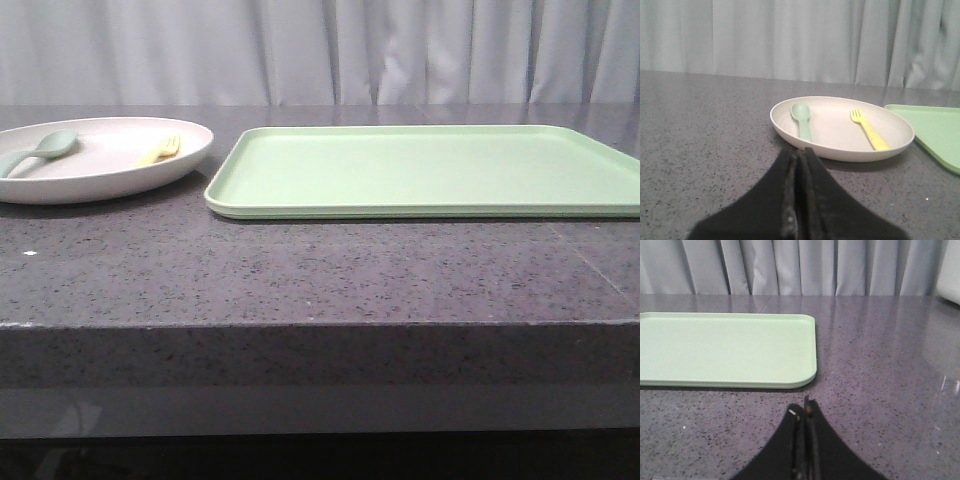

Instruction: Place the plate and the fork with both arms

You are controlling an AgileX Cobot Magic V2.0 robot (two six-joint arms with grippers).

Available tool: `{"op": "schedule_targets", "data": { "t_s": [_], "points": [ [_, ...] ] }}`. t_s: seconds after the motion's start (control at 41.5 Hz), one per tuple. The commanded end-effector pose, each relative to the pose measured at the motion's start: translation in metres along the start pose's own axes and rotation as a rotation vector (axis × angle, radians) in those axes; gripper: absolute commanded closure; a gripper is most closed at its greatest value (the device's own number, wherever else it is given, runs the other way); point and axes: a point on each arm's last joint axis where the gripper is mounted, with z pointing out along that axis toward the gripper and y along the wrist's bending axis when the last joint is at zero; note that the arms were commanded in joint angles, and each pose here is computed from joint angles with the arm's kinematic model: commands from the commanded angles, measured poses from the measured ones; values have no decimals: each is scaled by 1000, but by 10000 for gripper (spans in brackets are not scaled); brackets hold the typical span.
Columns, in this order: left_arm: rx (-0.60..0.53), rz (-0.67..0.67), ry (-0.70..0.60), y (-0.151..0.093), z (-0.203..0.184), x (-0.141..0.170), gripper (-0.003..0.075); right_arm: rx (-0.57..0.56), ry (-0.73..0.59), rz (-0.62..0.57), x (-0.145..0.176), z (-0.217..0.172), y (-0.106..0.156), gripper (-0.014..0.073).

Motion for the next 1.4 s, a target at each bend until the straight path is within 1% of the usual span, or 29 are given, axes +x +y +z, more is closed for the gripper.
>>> {"op": "schedule_targets", "data": {
  "t_s": [0.0, 0.193, 0.289, 0.362, 0.482, 0.579, 0.724, 0.844, 0.893, 0.965, 1.037, 1.182, 1.375],
  "points": [
    [9, -11, -109, 0, -2, -7, 741, -4, -114, -4, -11, -2, 1, 662],
    [9, -11, -107, 0, -2, -7, 741, -4, -114, -4, -11, -2, 1, 662],
    [10, -13, -130, -1, -3, -15, 741, -5, -125, -4, -16, -3, 1, 662],
    [12, -13, -148, -2, -6, -31, 741, -7, -163, -4, -28, -6, 2, 662],
    [16, -13, -182, -4, -14, -68, 741, -8, -201, -4, -56, -13, 3, 662],
    [18, -13, -181, -6, -18, -100, 741, -5, -183, -3, -79, -18, 4, 662],
    [16, -12, -96, -9, -13, -143, 741, 0, -139, -3, -119, -17, 6, 662],
    [7, -3, 14, -11, 0, -172, 741, 8, -43, -2, -142, -6, 8, 662],
    [2, 3, 71, -11, 6, -178, 740, 12, -3, -3, -149, 0, 8, 662],
    [-5, 10, 130, -11, 16, -184, 741, 15, 49, -3, -156, 10, 8, 662],
    [-4, 5, 160, -12, 26, -185, 741, 18, 89, -3, -159, 19, 8, 662],
    [-7, 5, 211, -11, 40, -180, 741, 23, 169, -6, -153, 37, 8, 662],
    [-9, 5, 243, -11, 47, -177, 741, 26, 217, -6, -148, 50, 8, 662]
  ]
}}
